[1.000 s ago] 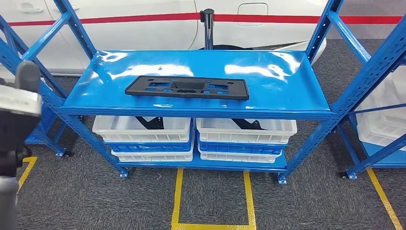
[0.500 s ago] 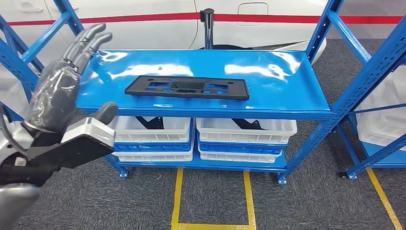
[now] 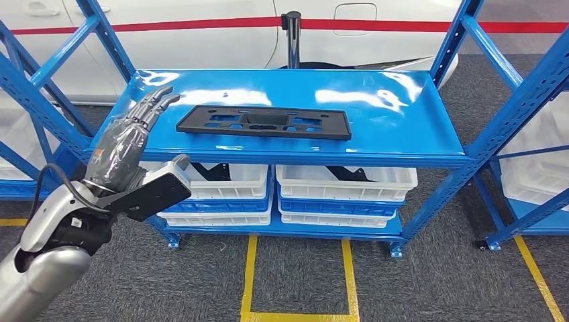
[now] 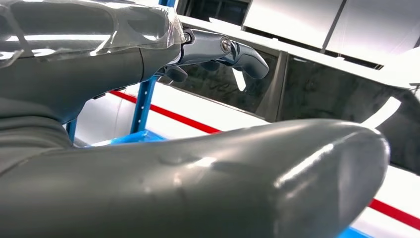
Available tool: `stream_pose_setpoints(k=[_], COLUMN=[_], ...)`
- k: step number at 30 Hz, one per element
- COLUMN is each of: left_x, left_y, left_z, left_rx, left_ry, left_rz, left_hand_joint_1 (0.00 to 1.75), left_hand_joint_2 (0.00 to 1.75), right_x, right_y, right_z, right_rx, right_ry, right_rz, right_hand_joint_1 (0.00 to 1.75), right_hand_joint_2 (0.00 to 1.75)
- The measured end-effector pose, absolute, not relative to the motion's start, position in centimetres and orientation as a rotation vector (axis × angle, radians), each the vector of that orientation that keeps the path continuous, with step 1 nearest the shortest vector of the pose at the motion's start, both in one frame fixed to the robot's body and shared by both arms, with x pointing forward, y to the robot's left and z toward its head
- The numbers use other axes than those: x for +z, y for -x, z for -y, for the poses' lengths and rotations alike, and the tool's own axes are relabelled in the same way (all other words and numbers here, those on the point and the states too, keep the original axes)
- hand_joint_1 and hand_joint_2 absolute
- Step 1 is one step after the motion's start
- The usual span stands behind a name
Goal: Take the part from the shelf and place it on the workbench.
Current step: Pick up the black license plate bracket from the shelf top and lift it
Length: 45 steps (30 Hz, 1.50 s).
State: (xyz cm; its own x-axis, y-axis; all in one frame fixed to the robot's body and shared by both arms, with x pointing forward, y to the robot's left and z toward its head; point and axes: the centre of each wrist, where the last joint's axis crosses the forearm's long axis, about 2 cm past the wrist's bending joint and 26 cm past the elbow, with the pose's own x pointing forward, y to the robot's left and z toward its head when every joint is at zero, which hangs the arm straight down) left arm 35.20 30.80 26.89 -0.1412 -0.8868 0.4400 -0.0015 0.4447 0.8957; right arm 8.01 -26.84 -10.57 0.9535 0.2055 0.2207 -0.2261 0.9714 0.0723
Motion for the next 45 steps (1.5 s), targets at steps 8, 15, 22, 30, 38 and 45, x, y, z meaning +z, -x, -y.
stream_pose_setpoints(k=[8, 15, 22, 30, 38, 45], left_x=[26.1, 26.0, 25.7, 25.7, 25.1, 24.7], left_y=[-35.1, -35.2, -35.2, -35.3, -35.1, -34.9], left_z=[-31.0, -31.0, -31.0, -31.2, -31.1, -31.1], left_rx=[-0.953, -0.96, -0.967, -0.968, -0.977, -0.982], left_ry=[-0.821, -0.828, -0.825, -0.819, -0.798, -0.778], left_rz=[1.487, 1.48, 1.467, 1.458, 1.442, 1.426], left_hand_joint_1=[0.0, 0.0, 0.0, 0.0, 0.0, 0.0], left_hand_joint_2=[0.0, 0.0, 0.0, 0.0, 0.0, 0.0], right_x=[-10.6, -10.6, -10.6, -10.6, -10.6, -10.6], right_y=[-7.9, -7.8, -7.6, -7.8, -7.7, -7.6], right_z=[26.9, 26.7, 26.7, 26.4, 26.5, 26.7], right_rx=[0.22, 0.222, 0.222, 0.223, 0.228, 0.223], right_ry=[-0.097, -0.102, -0.101, -0.107, -0.132, -0.131], right_rz=[0.212, 0.207, 0.205, 0.207, 0.203, 0.201], right_hand_joint_1=[0.0, 0.0, 0.0, 0.0, 0.0, 0.0], right_hand_joint_2=[0.0, 0.0, 0.0, 0.0, 0.0, 0.0])
